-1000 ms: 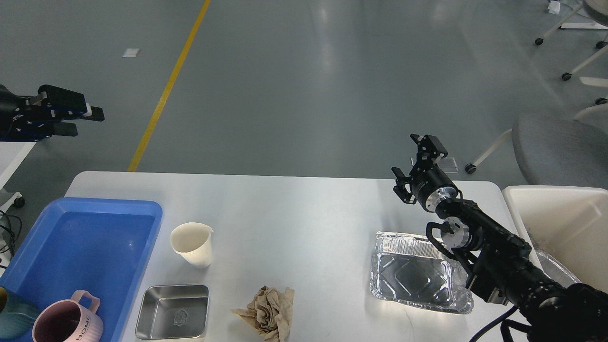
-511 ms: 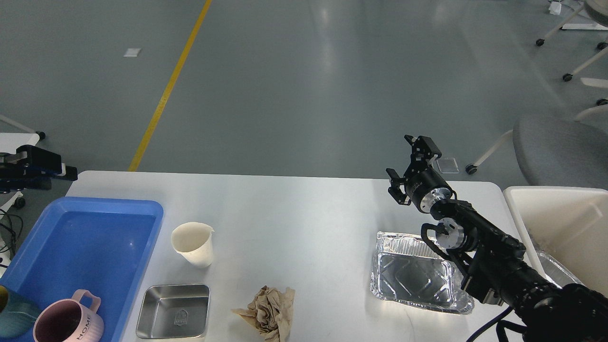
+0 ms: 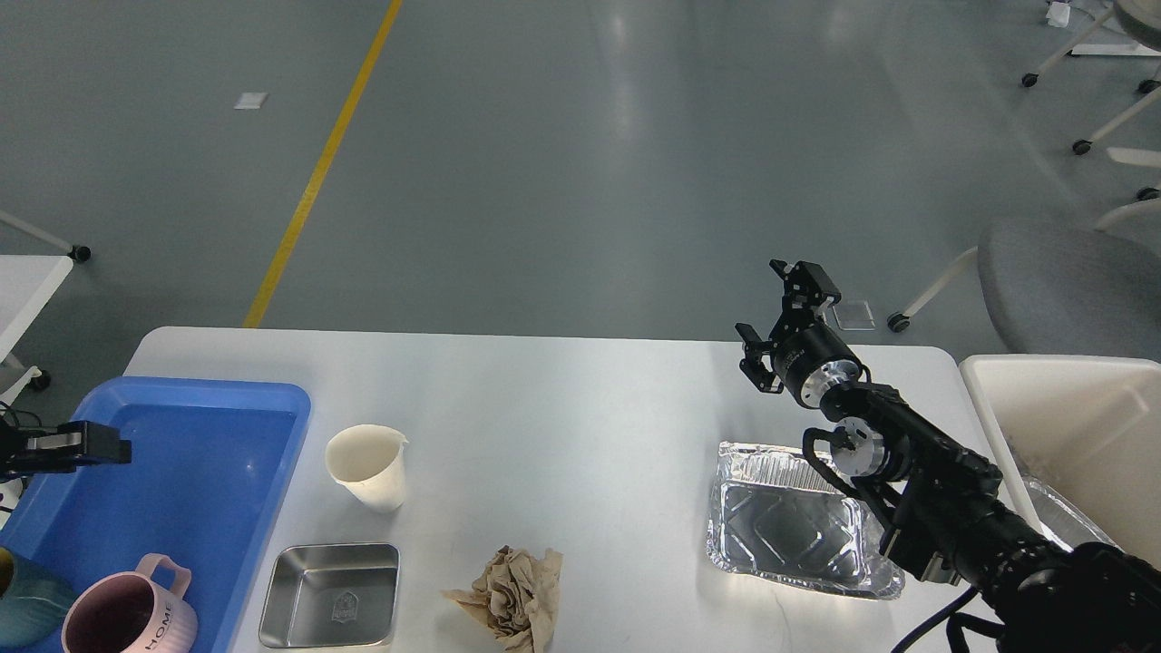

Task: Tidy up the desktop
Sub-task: 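Reach the left gripper to the small steel tray and grasp its edge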

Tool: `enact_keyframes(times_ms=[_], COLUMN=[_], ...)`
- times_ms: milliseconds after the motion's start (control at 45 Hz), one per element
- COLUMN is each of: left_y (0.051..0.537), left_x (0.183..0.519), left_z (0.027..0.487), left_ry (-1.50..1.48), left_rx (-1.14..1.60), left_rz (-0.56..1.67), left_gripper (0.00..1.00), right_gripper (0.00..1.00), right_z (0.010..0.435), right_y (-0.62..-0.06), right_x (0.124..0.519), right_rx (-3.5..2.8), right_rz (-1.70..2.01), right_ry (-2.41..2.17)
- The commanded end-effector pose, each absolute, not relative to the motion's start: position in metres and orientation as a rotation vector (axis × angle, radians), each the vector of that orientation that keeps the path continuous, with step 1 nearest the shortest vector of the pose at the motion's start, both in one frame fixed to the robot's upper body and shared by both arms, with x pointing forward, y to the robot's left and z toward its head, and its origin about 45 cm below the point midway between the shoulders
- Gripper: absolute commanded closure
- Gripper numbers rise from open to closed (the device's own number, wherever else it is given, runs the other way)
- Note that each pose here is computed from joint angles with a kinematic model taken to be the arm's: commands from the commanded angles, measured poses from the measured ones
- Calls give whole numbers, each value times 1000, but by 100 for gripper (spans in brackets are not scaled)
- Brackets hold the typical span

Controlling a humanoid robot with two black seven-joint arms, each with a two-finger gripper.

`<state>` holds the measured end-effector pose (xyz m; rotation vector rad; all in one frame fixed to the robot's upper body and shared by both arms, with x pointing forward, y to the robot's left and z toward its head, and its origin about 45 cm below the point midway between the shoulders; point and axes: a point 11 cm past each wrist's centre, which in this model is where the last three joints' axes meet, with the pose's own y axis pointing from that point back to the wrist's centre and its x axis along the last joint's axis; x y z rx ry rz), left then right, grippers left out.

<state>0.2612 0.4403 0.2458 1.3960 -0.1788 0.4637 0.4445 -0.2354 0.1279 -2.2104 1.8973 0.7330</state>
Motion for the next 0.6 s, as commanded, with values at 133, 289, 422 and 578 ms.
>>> enact_keyframes(times_ms=[133, 289, 422, 578], left_y=[411, 413, 422, 425], left_x=[230, 215, 207, 202], left_z=[262, 288, 305, 319], left_ry=[-230, -218, -211, -218], left_rx=[1200, 1069, 1049, 1008], left_rz=[372, 325, 330, 338], left_gripper=[44, 42, 40, 38], right_gripper=[0, 0, 0, 0], right_z=[128, 126, 125, 125], right_y=[-234, -230, -227, -224], right_x=[444, 443, 443, 442], right_rx=[-2224, -2227, -2229, -2233], right_rz=[725, 734, 738, 743], right_ry=[1895, 1888, 1885, 1876])
